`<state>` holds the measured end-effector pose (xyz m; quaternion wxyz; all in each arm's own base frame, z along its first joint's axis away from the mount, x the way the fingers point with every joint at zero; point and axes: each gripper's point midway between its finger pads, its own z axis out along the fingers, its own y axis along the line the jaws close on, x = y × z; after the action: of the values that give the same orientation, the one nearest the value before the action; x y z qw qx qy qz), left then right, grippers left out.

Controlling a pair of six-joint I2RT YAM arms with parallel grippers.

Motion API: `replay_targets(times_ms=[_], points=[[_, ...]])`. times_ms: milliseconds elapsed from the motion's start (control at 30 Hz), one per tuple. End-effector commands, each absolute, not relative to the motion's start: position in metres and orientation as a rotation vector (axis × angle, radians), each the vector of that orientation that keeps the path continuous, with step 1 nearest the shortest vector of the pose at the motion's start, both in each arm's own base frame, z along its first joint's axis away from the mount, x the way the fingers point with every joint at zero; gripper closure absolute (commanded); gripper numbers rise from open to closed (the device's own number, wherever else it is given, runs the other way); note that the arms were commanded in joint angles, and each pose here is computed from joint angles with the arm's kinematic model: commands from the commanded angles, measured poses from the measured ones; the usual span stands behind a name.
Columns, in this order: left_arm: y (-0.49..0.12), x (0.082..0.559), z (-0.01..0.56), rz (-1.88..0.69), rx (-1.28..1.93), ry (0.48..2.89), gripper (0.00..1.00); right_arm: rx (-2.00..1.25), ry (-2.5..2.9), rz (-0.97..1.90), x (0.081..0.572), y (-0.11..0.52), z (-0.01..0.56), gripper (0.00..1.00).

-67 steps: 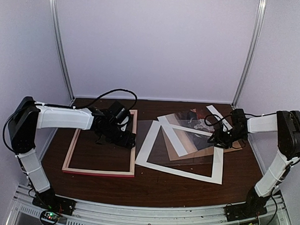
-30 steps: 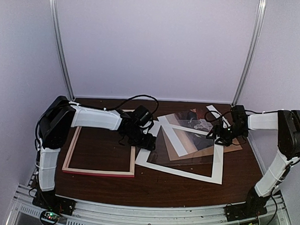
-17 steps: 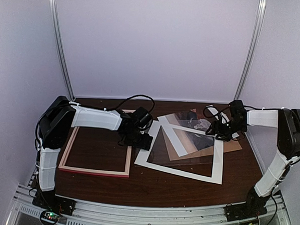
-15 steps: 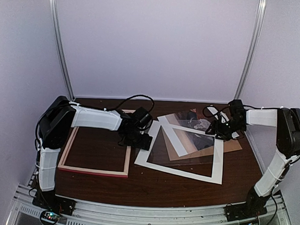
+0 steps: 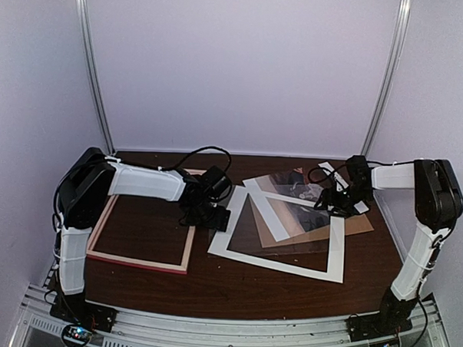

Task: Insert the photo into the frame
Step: Pick up the glass panel from the mat board.

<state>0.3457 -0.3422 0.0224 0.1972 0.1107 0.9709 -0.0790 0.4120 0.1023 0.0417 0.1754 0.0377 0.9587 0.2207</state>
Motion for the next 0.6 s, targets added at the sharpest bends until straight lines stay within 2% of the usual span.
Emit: replay_targets(times_ms=[0,567], points=[[-0.324,0.344,0.019,-0.220,0.217,2.770,0.15,0.095,2.742,0.636,0.409,0.106,0.033,0.26],[-0.361,0.335,0.007,-0.574,0.165,2.827,0.17,0.152,2.724,0.772,0.401,0.119,0.035,0.30]])
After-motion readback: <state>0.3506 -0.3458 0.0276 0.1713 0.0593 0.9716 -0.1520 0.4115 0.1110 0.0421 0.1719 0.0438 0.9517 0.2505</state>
